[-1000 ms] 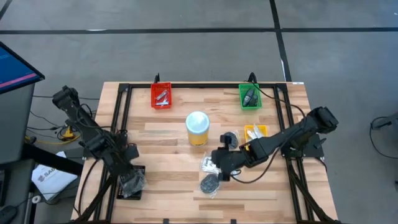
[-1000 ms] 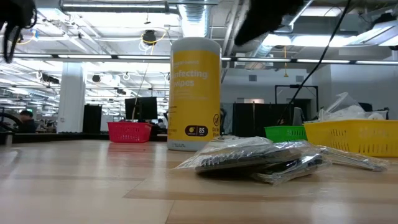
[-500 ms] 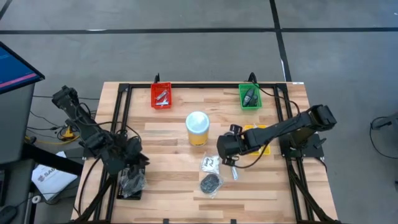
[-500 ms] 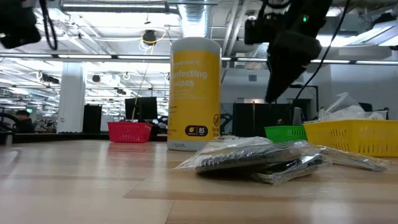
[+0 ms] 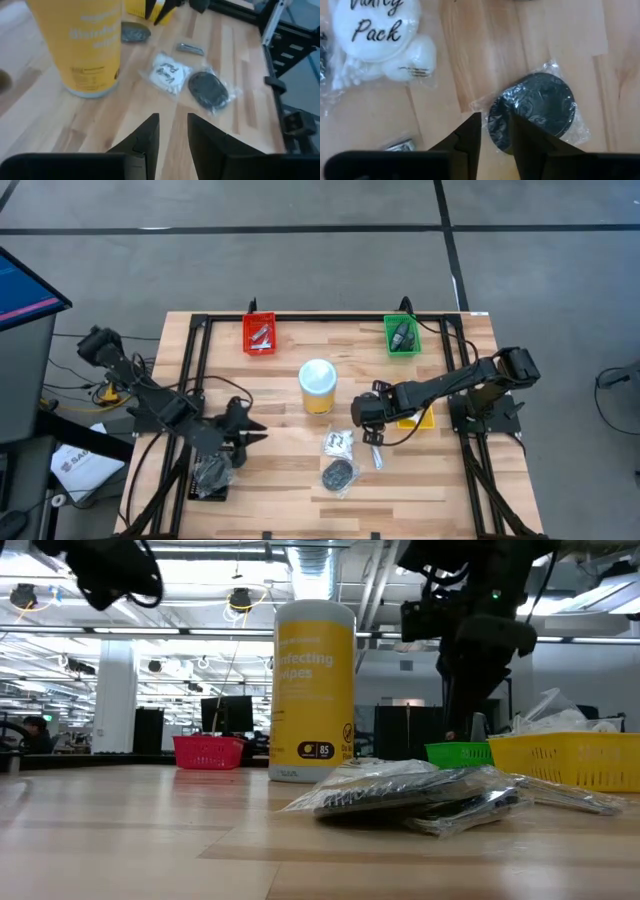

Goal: Pick & Place Travel size toiletries
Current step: Put the black hairbrush into the black bin

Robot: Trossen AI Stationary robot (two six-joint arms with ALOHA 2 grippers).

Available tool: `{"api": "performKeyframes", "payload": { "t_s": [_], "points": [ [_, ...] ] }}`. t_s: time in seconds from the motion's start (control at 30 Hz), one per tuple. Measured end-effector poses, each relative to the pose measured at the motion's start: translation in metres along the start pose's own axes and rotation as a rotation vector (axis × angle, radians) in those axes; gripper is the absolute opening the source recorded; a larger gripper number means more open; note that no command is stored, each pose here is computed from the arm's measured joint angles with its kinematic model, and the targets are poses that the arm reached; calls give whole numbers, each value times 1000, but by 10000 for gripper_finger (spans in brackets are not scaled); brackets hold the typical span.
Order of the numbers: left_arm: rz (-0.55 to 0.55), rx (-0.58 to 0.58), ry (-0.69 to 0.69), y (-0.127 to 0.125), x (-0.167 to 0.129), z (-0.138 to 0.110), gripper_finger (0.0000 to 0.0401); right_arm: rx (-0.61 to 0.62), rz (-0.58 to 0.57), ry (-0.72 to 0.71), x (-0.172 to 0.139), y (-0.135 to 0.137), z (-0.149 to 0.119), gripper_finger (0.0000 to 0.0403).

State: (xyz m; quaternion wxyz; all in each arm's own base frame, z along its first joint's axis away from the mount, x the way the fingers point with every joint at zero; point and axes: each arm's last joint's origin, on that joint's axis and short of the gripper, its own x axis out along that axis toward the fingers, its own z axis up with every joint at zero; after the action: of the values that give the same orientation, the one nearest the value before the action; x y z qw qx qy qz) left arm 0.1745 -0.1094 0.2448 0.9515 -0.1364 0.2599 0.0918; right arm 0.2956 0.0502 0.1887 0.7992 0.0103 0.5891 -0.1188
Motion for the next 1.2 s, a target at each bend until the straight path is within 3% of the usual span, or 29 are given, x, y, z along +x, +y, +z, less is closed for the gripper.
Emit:
{"api": "performKeyframes", "payload": {
  "t_s": [0.3, 0.5, 0.87, 1.07, 1.2],
  "points": [
    [42, 36, -26, -5, 28, 1, 92, -15, -12, 11, 1, -6, 1, 165],
    [31, 27, -37, -11, 37, -1, 92, -23, -28, 44, 12, -7, 1, 188],
    [12, 33, -63, -15, 40, 0, 92, -110, -73, 199, 57, 2, -2, 183],
    [2, 44, -76, -16, 40, 2, 92, -122, -85, 229, 65, 4, -4, 185],
    [1, 43, -78, -16, 40, 2, 92, -121, -89, 232, 66, 4, -4, 163]
  ]
}}
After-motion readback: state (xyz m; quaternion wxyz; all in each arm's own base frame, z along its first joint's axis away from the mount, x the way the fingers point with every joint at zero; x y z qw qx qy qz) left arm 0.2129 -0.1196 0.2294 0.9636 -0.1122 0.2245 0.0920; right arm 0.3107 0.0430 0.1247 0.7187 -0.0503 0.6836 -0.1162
